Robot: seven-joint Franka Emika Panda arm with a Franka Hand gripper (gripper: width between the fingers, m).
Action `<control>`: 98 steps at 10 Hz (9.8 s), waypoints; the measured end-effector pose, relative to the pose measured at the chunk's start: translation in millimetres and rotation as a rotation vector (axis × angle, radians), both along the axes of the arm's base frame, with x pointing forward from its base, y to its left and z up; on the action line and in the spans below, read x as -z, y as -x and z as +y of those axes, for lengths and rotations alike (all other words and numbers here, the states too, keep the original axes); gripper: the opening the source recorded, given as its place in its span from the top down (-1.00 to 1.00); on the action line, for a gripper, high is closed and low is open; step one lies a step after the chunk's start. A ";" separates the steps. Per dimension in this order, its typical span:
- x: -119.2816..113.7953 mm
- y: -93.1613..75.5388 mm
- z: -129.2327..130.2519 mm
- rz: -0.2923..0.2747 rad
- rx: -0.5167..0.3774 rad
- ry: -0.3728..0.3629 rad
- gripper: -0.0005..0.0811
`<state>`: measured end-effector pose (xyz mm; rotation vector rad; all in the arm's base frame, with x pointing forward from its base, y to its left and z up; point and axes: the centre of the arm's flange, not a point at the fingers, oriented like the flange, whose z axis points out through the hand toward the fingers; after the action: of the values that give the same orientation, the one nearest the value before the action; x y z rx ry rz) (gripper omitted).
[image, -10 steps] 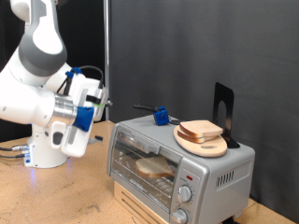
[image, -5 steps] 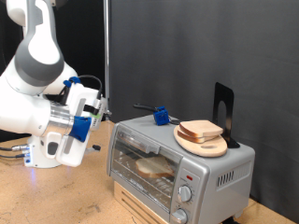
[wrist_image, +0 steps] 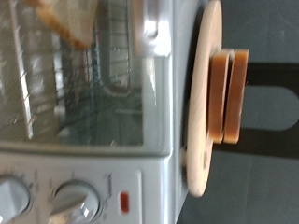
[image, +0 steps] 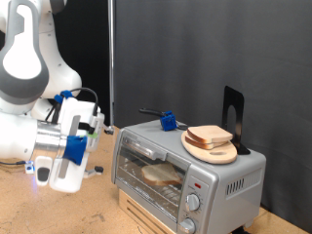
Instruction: Make a piece of toast with the oven
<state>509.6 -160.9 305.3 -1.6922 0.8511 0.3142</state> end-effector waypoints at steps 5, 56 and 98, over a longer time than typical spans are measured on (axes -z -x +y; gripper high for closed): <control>29.8 -41.3 -15.7 -0.008 0.031 0.060 -0.68; 166.9 -157.5 110.1 -0.066 -0.140 -0.093 -0.68; 178.5 -168.0 114.0 -0.447 -0.042 -0.073 0.92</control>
<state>677.7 -46.9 126.8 -1.6277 0.4672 -0.0096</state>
